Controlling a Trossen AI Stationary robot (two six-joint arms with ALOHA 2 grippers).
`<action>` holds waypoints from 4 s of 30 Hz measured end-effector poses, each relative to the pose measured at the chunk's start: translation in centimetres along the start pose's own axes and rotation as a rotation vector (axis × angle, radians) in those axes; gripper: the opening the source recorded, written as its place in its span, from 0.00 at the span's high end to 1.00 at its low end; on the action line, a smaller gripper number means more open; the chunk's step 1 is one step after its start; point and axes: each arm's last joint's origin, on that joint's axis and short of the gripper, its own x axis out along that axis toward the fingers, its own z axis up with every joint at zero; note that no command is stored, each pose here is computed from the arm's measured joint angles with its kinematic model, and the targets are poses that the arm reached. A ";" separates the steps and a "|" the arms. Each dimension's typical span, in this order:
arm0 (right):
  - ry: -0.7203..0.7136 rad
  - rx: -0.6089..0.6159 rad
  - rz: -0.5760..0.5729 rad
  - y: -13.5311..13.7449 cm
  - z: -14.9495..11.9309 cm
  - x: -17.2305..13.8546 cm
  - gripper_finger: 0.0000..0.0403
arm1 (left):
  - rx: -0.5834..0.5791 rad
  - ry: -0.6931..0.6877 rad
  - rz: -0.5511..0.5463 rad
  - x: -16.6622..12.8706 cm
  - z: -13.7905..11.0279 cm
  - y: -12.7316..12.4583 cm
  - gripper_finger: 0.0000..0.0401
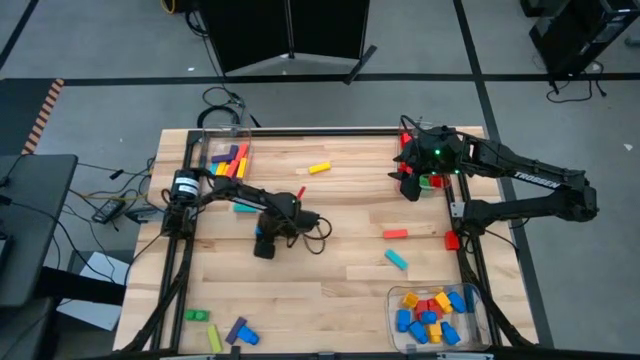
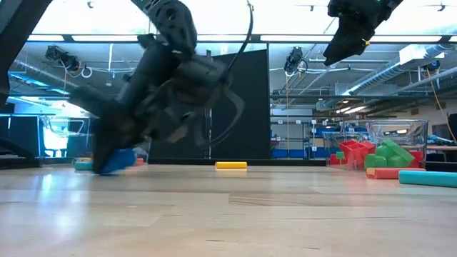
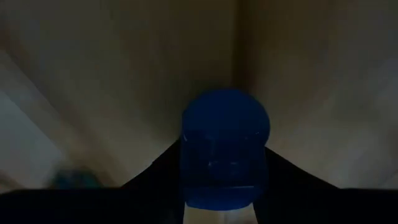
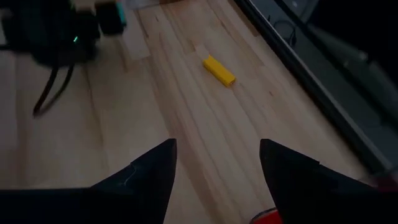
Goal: Sort blocks by size
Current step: Put the blue 1 stud game piece into the bottom transparent bin
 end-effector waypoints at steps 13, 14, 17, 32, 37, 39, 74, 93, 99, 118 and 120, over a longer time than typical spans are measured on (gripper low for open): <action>0.092 0.316 0.024 0.1 -0.9 -0.3 0.41 | -0.100 -0.399 0.041 -10.5 2.4 1.8 0.67; 0.096 0.323 0.034 0.1 -1.0 -0.4 0.41 | -0.115 -0.429 0.046 -11.4 2.4 2.0 0.67; 0.082 0.328 0.067 0.1 -1.2 -1.2 0.41 | -0.163 -0.529 0.052 -14.2 2.2 3.0 0.67; -0.212 0.438 0.226 0.1 -2.5 -7.9 0.44 | -0.207 -1.268 0.034 -26.1 2.1 4.8 0.67; -0.281 0.391 0.309 0.6 -1.5 -8.0 0.48 | -0.212 -1.436 -0.002 -27.6 2.4 4.8 0.67; -0.319 0.359 0.337 0.8 -1.0 -7.9 0.49 | -0.227 -1.480 -0.016 -28.1 2.5 4.9 0.67; -0.670 0.286 0.192 0.3 4.0 -6.9 0.52 | -0.152 -1.797 -0.315 -31.3 1.4 8.1 0.66; -0.753 0.268 0.311 0.8 5.5 -6.4 0.40 | -0.100 -1.832 -0.329 -31.7 0.9 8.7 0.66; -0.832 0.232 0.337 0.8 6.0 -7.0 0.34 | -0.114 -1.836 -0.320 -31.7 0.9 8.9 0.66; -0.756 0.229 0.406 1.6 6.8 -4.5 0.35 | -0.073 -1.859 -0.369 -32.0 0.8 8.7 0.66; -0.760 0.229 0.406 1.6 6.8 -4.6 0.38 | -0.076 -1.860 -0.368 -32.0 0.8 8.7 0.66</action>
